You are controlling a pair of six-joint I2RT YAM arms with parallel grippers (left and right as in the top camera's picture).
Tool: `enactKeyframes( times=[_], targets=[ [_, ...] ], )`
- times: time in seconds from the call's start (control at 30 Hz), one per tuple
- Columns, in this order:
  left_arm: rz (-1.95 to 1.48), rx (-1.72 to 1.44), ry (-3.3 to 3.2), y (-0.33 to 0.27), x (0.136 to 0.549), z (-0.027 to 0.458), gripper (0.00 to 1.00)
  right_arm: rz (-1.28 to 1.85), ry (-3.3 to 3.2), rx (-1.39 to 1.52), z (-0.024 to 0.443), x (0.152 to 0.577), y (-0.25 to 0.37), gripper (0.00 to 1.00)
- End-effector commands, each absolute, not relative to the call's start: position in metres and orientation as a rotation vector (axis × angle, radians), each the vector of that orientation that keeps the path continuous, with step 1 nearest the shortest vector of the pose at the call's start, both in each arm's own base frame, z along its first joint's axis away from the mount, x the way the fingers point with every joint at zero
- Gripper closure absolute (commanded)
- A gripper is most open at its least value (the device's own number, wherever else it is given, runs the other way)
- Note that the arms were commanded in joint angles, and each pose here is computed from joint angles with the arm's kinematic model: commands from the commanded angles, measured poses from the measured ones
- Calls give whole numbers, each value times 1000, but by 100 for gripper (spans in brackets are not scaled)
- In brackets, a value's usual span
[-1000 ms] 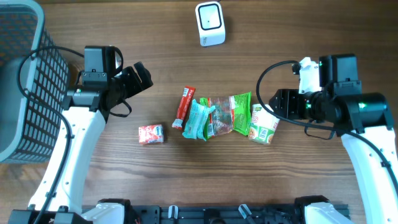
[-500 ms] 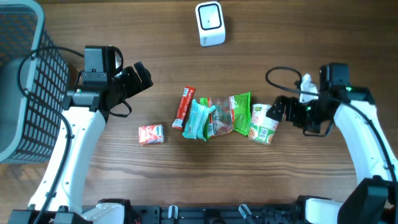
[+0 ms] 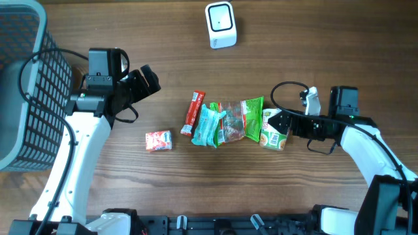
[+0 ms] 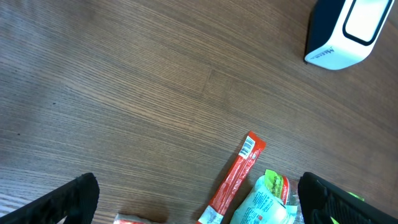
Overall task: Scan the item barcode
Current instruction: 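Close the right gripper around the Nissin cup noodles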
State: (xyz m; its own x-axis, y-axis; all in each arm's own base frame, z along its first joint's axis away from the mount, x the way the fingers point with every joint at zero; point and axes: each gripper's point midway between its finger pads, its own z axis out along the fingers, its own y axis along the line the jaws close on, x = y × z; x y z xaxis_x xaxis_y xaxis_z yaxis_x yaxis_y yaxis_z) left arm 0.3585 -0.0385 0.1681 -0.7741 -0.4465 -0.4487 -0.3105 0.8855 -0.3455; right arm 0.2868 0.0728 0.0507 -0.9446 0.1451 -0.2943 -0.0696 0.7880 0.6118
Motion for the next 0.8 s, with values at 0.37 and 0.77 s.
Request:
enactKeyframes(
  times=[0.37,0.77],
  targets=[
    [-330,-551,2508,-35,359,170,0,1128,2554,67,47,278,93,11],
    [-330,-552,2508,-35,359,170,0,1069,2561,61,43,281,88,9]
  ],
)
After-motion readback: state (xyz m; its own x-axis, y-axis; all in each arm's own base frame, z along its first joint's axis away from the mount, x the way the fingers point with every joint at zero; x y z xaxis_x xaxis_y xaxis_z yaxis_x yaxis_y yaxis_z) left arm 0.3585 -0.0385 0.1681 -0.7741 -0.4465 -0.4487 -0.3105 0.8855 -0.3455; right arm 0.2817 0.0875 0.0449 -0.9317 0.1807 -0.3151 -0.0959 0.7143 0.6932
